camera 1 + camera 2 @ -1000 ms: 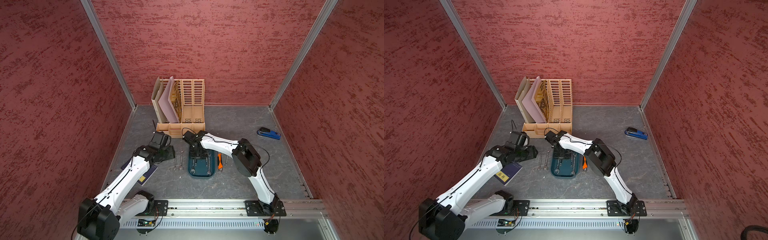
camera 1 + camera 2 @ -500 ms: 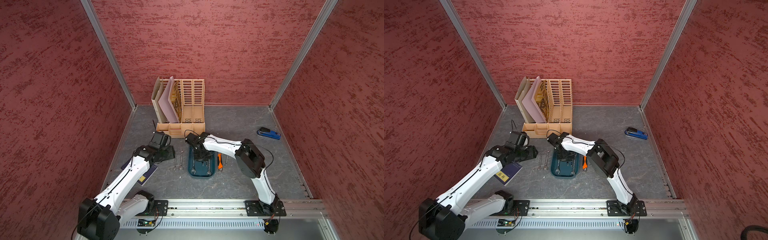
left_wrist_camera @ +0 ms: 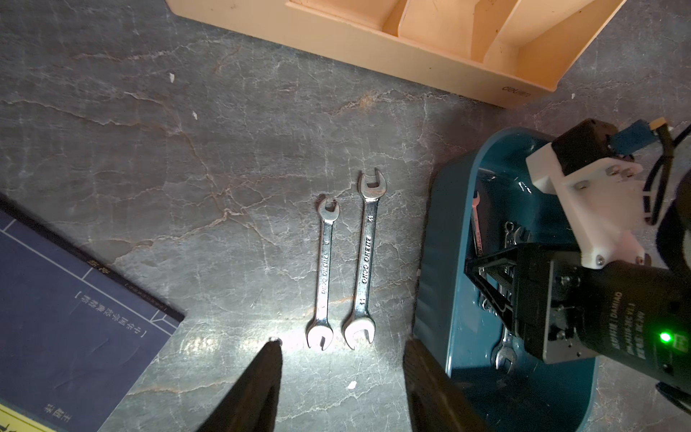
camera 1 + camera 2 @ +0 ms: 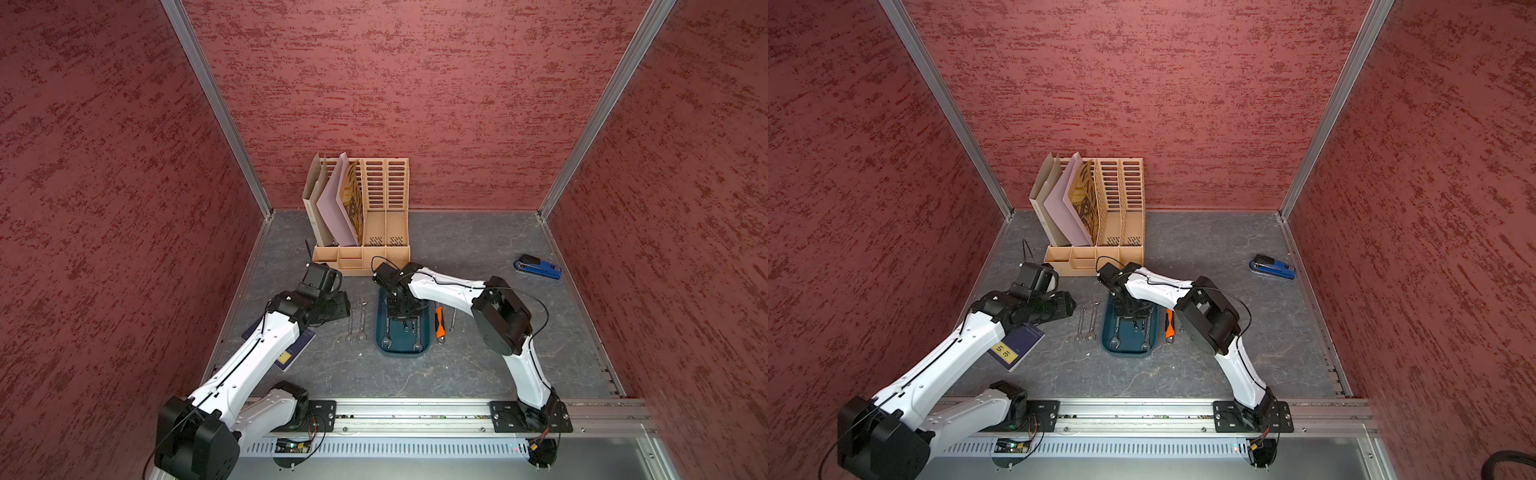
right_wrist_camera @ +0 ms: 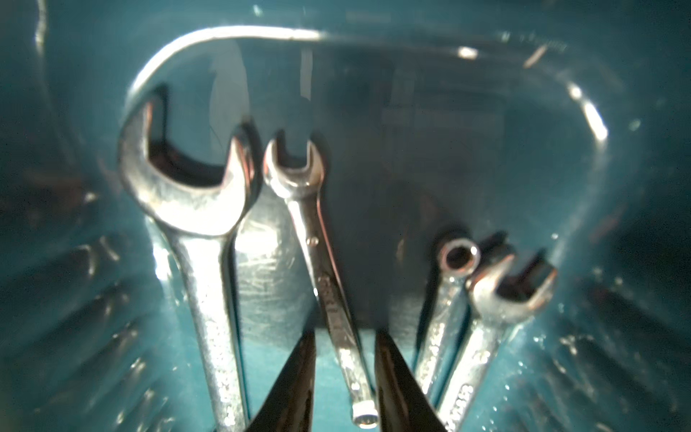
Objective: Take out the wrench from the storage box
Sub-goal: Pick up the wrench from the storage box.
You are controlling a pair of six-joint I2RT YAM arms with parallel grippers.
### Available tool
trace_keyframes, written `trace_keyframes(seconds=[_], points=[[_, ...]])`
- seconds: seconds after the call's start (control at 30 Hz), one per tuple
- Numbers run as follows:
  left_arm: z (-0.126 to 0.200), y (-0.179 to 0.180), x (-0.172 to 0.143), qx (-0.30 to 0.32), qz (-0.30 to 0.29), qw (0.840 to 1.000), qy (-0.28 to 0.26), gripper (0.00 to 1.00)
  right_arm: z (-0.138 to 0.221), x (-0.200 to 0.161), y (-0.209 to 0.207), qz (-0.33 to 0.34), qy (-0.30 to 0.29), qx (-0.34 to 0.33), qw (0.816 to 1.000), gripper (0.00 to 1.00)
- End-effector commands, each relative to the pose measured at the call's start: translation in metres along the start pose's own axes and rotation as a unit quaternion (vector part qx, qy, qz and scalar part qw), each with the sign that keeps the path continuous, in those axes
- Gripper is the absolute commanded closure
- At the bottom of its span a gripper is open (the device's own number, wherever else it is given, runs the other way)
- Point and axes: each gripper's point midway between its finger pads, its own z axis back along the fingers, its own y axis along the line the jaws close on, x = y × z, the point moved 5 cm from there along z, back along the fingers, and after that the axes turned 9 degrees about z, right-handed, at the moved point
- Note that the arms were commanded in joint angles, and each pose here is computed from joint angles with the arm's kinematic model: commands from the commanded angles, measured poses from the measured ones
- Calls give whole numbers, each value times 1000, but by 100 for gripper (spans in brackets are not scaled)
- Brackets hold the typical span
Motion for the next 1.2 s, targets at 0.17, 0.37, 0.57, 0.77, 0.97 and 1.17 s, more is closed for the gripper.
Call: trace_keyframes(seconds=[0.17,0.37,0.57,0.77,0.97,1.17], points=[[-2,0,0,-5,-6,1000,-2,45,-13,4,-1,1,17,0,1000,77],[-3,0,0,-6,-6,1000,-1,45,-15,-1,-5,-3,14,3,1000,83],[-1,0,0,-8,-6,1000,-3,45,-10,-2,-6,-1,10,2,1000,88],[-2,0,1,-7,-5,1000,-3,44,4,-4,-10,1,-1,1,1000,89],[-1,0,1,-8,-6,1000,-3,44,27,-6,-12,3,-16,9,1000,90],[0,0,0,-8,-6,1000,-3,45,60,-8,-16,7,-39,21,999,90]])
